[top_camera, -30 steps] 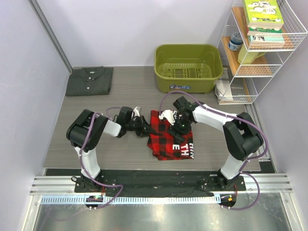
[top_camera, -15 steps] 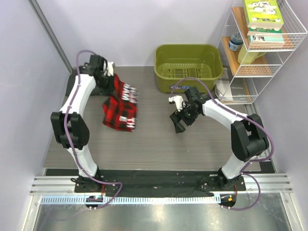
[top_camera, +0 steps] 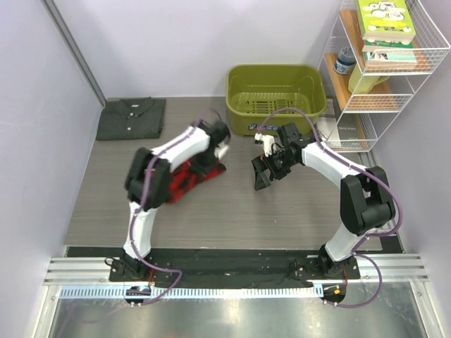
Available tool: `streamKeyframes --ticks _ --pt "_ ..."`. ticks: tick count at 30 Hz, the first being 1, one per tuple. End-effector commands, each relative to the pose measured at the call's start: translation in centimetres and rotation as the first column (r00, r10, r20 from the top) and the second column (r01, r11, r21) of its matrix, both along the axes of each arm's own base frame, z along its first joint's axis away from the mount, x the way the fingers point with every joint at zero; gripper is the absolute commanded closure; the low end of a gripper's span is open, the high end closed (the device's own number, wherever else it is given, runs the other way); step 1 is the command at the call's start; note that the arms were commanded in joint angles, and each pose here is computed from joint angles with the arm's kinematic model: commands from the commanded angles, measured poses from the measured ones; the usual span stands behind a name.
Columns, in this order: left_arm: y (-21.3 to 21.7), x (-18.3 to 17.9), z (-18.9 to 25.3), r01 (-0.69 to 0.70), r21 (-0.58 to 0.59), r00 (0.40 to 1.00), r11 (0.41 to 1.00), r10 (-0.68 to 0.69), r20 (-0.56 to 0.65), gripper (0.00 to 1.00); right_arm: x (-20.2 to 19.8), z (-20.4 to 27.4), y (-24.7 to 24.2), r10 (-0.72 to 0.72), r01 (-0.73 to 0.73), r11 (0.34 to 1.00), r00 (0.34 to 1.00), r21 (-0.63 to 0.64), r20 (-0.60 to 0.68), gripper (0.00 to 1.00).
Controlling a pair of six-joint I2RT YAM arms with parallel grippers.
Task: Fold and stack the long sleeve shirts
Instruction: Fold the shirt
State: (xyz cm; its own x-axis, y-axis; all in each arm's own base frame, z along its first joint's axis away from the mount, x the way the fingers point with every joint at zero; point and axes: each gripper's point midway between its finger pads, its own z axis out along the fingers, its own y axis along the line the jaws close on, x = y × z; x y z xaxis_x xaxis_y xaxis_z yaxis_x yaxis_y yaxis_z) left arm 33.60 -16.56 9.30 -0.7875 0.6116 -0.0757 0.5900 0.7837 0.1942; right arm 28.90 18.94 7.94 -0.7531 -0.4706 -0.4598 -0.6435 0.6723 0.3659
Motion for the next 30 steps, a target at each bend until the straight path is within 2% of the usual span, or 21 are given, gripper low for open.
streamKeyframes --ticks 1,2,3,4,5,7,9,12,13,14,16,17,19,20,22,23,24,26,27,30 --pt "-7.0 -2.8 -4.5 0.011 -0.04 0.999 0.999 -0.013 -0.052 0.81 0.3 1.3 0.4 -0.036 0.038 0.997 0.999 0.069 -0.037 0.05" --pt "-9.2 -2.7 -3.4 0.027 -0.102 0.999 0.994 -0.031 -0.035 0.69 0.1 1.2 0.2 -0.045 0.049 0.996 0.997 0.068 -0.057 0.05" --pt "-11.3 -3.6 -2.7 0.041 -0.181 0.996 0.983 -0.054 -0.071 0.61 0.0 1.4 0.0 -0.058 0.063 0.995 0.996 0.075 -0.067 0.05" --pt "-13.3 -4.6 -1.7 0.063 -0.239 0.993 0.969 -0.084 -0.079 0.59 -0.1 1.5 -0.2 -0.08 0.088 0.992 0.993 0.092 -0.089 0.05" --pt "-14.6 -4.9 -0.1 0.08 -0.291 0.992 0.953 -0.106 -0.074 0.45 -0.2 1.7 -0.4 -0.091 0.1 0.99 0.991 0.097 -0.097 0.05" --pt "-16.5 -6.8 2.4 0.112 -0.408 0.976 0.906 -0.178 -0.129 0.41 -0.4 1.9 -0.8 -0.118 0.131 0.985 0.986 0.11 -0.114 0.04" --pt "-17.1 -7.7 5.5 0.135 -0.49 0.967 0.861 -0.222 -0.125 0.38 -0.3 2.3 -1.0 -0.141 0.156 0.979 0.983 0.129 -0.115 0.04" --pt "-14.3 -6.8 9.3 0.134 -0.59 0.976 0.796 -0.209 -0.059 0.34 -0.7 2.8 -0.4 -0.152 0.177 0.969 0.977 0.173 -0.149 0.04" --pt "-12.4 -5.9 10.0 0.075 -0.647 0.979 0.759 -0.18 -0.098 0.35 -0.5 3.0 -0.1 -0.158 0.184 0.964 0.977 0.192 -0.145 0.04" --pt "-10.4 -5.8 9.9 0.126 -0.645 0.97 0.753 -0.228 -0.078 0.37 -0.5 3.2 0.2 -0.17 0.202 0.957 0.972 0.21 -0.161 0.05" --pt "-6.0 -5.0 9.1 0.111 -0.614 0.97 0.781 -0.22 -0.104 0.45 -0.6 3.5 0.6 -0.175 0.213 0.946 0.97 0.244 -0.167 0.05" --pt "-4.0 -5.2 8.3 0.229 -0.589 0.943 0.775 -0.327 -0.064 0.47 -0.3 3.6 0.8 -0.176 0.212 0.942 0.972 0.261 -0.155 0.06" --pt "-0.8 -4.5 7.4 0.282 -0.562 0.934 0.778 -0.356 -0.025 0.49 -0.6 3.7 1.0 -0.18 0.221 0.935 0.969 0.277 -0.166 0.07" --pt "0.6 -5.5 5.4 0.289 -0.553 0.923 0.782 -0.381 -0.056 0.5 -0.4 3.8 1.1 -0.178 0.216 0.932 0.972 0.29 -0.151 0.07" --pt "1.9 -4.9 4.1 0.425 -0.52 0.88 0.741 -0.474 0.044 0.53 -0.7 4.2 1.1 -0.196 0.231 0.923 0.97 0.308 -0.143 0.07" --pt "3.0 -5.8 1.7 0.442 -0.49 0.866 0.752 -0.501 0.012 0.54 -0.3 4.5 1.2 -0.207 0.236 0.916 0.971 0.325 -0.123 0.08" --pt "3.4 -5.7 0.8 0.509 -0.465 0.831 0.725 -0.554 0.047 0.56 -0.4 4.6 1.1 -0.223 0.257 0.908 0.965 0.33 -0.136 0.08" --pt "3.7 -6.3 -2.0 0.552 -0.46 0.8 0.695 -0.598 0.057 0.59 -0.2 4.6 0.3 -0.27 0.303 0.895 0.952 0.326 -0.144 0.08" --pt "3.4 -6.6 -2.6 0.558 -0.471 0.793 0.683 -0.606 0.06 0.6 -0.2 4.4 -0.1 -0.291 0.329 0.887 0.943 0.324 -0.161 0.09" --pt "1.8 -8.2 -4.8 0.496 -0.495 0.819 0.713 -0.573 -0.006 0.67 -0.3 3.9 -2.2 -0.384 0.439 0.846 0.895 0.302 -0.226 0.12"
